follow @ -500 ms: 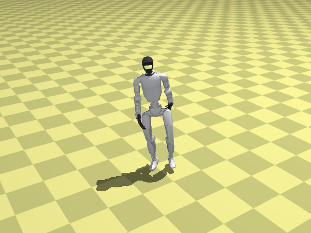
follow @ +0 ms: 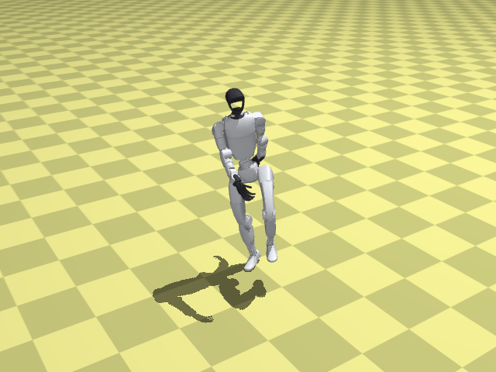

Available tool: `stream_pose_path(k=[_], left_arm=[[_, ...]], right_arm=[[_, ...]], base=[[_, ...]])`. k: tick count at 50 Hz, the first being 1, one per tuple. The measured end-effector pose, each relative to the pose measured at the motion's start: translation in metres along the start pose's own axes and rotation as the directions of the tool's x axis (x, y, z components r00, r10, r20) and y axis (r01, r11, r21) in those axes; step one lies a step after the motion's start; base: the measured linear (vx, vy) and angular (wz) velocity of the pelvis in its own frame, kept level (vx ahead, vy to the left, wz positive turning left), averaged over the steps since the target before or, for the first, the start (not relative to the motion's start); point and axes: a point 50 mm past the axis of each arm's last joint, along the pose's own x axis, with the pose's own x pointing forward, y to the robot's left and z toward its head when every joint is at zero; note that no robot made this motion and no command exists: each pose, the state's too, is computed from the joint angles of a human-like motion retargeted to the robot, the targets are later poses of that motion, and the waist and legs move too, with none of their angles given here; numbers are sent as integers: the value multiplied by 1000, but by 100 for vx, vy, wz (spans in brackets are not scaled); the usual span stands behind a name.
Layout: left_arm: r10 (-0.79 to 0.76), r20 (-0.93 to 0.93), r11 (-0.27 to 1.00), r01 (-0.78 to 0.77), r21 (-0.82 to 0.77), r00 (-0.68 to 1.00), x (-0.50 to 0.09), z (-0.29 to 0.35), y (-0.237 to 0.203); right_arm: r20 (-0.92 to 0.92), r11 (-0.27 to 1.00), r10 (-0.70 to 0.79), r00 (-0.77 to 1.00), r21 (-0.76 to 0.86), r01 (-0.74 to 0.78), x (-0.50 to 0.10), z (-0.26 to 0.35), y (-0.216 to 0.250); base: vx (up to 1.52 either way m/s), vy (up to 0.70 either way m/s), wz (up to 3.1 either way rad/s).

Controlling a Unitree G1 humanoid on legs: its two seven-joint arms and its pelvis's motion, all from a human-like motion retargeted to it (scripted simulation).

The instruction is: In place motions

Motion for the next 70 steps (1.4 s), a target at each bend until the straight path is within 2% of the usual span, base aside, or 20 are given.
stream_pose_path(k=[5,10,17,25,30,35,38,42,48,52,55,58,62,70], left_arm=[[28,87,999,-26,-20,996,-9,25,5],[81,217,997,-75,-35,973,-23,58,12],[131,297,991,-122,-49,946,-35,77,19],[174,347,981,-191,15,921,-55,105,24],[201,343,972,-231,47,917,-63,115,21],[245,342,948,-299,114,907,-70,126,15],[240,438,928,-338,160,867,-90,161,-6],[138,637,904,-359,231,758,-142,223,-51],[36,908,837,-508,201,418,-255,290,-112],[-62,975,807,-563,176,214,-310,303,-149],[-141,979,782,-590,202,148,-328,304,-169],[-175,972,766,-599,234,156,-323,303,-178],[-168,949,750,-589,300,268,-285,297,-168],[20,787,759,-521,389,617,-172,254,-101]], right_arm=[[-242,998,67,968,31,-62,-18,-73,28],[-498,982,174,850,151,-113,-54,-145,51],[-612,973,212,762,204,-107,-90,-191,71],[-634,973,212,744,66,-221,-116,-217,62],[-720,951,201,664,-19,-309,-154,-250,60],[-825,959,174,538,17,-284,-210,-286,73],[-880,969,179,439,80,-233,-243,-302,78],[-939,974,173,297,117,-195,-284,-316,77],[-968,956,237,79,218,-197,-331,-325,79],[-960,954,278,22,274,-119,-349,-327,86],[-959,960,280,43,279,-27,-349,-327,89],[-952,957,284,113,289,25,-334,-326,89],[-933,955,287,217,297,13,-309,-321,87],[-878,970,243,412,212,-120,-249,-304,77]], base=[[9,7,66],[6,10,50],[2,20,43],[-11,24,31],[-6,24,-40],[-5,20,8],[-21,15,34],[-27,25,21],[-18,14,90],[-1,2,45],[0,-1,7],[-4,-4,-32],[5,-7,-42],[18,-12,-50]])
